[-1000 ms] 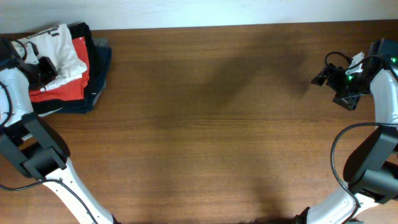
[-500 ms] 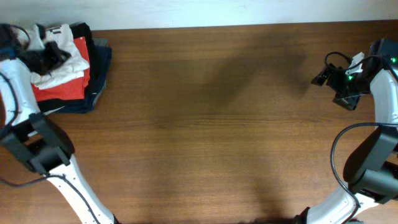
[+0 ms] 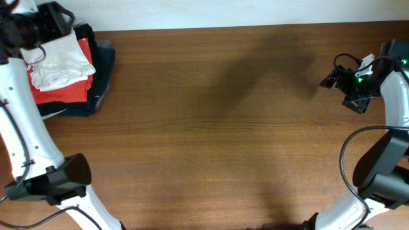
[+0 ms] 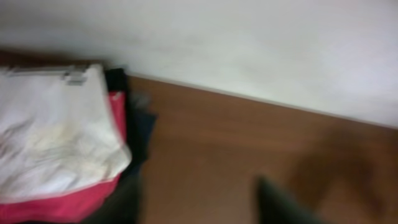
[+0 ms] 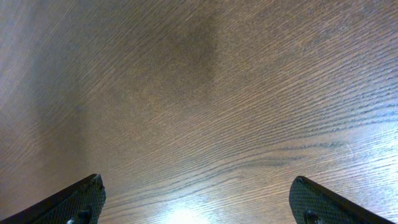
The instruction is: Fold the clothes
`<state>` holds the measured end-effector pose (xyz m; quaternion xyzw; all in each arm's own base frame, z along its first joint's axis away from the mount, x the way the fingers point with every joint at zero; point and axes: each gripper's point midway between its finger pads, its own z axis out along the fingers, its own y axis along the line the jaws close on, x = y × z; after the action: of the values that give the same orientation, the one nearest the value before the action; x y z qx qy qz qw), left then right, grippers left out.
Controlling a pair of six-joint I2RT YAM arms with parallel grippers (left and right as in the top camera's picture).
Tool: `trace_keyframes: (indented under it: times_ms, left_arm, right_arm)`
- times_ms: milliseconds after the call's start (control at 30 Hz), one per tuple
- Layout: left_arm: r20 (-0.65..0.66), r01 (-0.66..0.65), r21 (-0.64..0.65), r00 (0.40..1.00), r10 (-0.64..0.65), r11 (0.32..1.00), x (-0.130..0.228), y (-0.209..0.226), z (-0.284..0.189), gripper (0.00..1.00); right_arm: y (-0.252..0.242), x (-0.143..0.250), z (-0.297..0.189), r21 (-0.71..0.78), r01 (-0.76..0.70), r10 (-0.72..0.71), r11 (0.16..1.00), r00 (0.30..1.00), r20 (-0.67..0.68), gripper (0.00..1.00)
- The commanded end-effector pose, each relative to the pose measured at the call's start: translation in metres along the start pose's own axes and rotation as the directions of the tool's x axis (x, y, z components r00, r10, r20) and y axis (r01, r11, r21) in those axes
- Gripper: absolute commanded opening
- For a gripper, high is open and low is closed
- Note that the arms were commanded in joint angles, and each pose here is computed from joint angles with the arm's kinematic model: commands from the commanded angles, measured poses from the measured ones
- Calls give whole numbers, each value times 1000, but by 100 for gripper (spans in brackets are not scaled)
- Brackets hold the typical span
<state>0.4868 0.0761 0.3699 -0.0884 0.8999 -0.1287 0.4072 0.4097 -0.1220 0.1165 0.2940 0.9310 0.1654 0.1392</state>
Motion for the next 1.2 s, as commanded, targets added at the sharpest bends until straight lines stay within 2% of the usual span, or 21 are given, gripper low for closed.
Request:
trace_keyframes:
  times_ms: [0,533,567,633,700,733,800,867,900,967,1033,1067,1167]
  left_arm:
    - [-136,-6,-181,991,-19,983,35,15,18,100]
    - [-146,-5,-181,989,-22,983,37,15,18,100]
    - [-146,-5,-181,989,-22,983,37,15,18,100]
    - [-146,-5,-181,989,-21,983,37,15,18,100]
    - [-146,-5,-181,989,-21,983,37,15,18,100]
    - [-146,-5,-181,989,-21,983,37,15,18,100]
    - [-146,-5,-181,989,-21,983,37,15,18,100]
    - [-146,-5,-181,989,-21,983,37,15,18,100]
    - [-146,-5,-181,989,-21,983,37,15,18,100]
    - [-146,-5,-181,989,-21,983,37,15,18,100]
    - [-146,-5,-181,989,-21,983,37,15,18,100]
    - [-146,-5,-181,989,-21,983,37,15,18,100]
    - [-146,-5,-181,989,-21,983,37,15,18,100]
  right_arm:
    - [-1,0,-2,8,9,-9,1000,1000,5,98]
    - [0,0,-3,7,11,-12,1000,1000,9,98]
    - [5,-2,-15,1,22,-22,1000,999,37,98]
    - [34,-2,-67,-27,93,-88,995,982,165,98]
    - [81,18,-143,-62,221,-187,973,921,342,98]
    - [108,40,-185,-80,309,-245,948,865,437,98]
    - [145,83,-233,-109,442,-320,890,778,541,98]
    - [186,154,-295,-118,638,-407,761,610,680,98]
    - [185,173,-319,-60,669,-418,741,528,739,98]
    - [162,224,-365,-54,725,-366,687,409,836,98]
    - [127,250,-376,-50,725,-301,687,346,888,98]
    - [94,260,-365,-20,681,-262,732,309,915,98]
    - [56,245,-303,38,562,-201,827,231,952,98]
